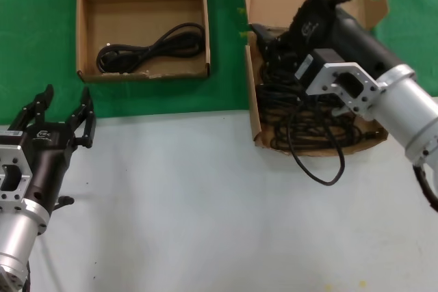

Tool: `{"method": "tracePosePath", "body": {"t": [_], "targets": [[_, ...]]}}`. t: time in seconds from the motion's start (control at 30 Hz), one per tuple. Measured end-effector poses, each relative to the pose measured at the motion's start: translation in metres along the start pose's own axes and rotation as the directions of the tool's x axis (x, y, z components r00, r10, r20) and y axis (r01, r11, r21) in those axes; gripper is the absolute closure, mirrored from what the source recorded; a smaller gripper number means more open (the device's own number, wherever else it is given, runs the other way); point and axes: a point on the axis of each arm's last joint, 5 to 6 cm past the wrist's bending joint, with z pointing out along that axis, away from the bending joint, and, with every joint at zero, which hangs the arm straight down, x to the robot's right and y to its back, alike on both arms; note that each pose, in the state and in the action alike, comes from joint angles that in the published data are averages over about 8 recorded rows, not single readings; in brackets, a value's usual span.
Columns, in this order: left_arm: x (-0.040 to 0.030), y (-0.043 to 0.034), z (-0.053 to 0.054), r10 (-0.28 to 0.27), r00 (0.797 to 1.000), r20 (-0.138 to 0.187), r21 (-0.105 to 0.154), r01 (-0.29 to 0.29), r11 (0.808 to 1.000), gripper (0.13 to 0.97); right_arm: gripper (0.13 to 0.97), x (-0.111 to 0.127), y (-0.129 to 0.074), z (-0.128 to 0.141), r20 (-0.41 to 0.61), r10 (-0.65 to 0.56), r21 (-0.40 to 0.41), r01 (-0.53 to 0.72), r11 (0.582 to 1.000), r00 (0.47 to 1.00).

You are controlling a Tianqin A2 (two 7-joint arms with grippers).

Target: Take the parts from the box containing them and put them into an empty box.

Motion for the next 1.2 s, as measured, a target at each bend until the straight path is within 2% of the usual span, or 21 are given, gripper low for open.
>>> {"method": "tracePosePath", "body": {"t": [0.1,0.33,0.4,0.6,0.97,1.2], "targets": [[-0.0002,0.0002,0.000,0.000,1.000,0.001,-0.001,0.000,1.000,0.757,0.153,-0.006,0.004,-0.006,-0.003,0.061,-0.018,-0.061,0.998,0.998],[-0.0006,0.0007,-0.001,-0.001,1.000,0.004,-0.002,0.001,1.000,0.589,0.136,-0.019,0.012,-0.019,-0.017,0.199,-0.062,-0.200,0.978,0.980],[-0.0007,0.0009,-0.001,-0.001,1.000,0.005,-0.003,0.001,1.000,0.565,0.134,-0.023,0.014,-0.024,-0.023,0.238,-0.075,-0.239,0.968,0.971],[-0.0011,0.0013,-0.001,-0.001,1.000,0.008,-0.004,0.001,1.000,0.411,0.130,-0.034,0.021,-0.037,-0.046,0.349,-0.113,-0.352,0.929,0.936],[-0.0018,0.0021,-0.002,-0.002,1.000,0.013,-0.007,0.002,1.000,0.220,0.130,-0.054,0.032,-0.062,-0.107,0.528,-0.179,-0.539,0.823,0.842],[-0.0022,0.0026,-0.003,-0.003,1.000,0.016,-0.009,0.003,1.000,0.164,0.130,-0.067,0.039,-0.080,-0.160,0.623,-0.216,-0.643,0.735,0.765]]}}
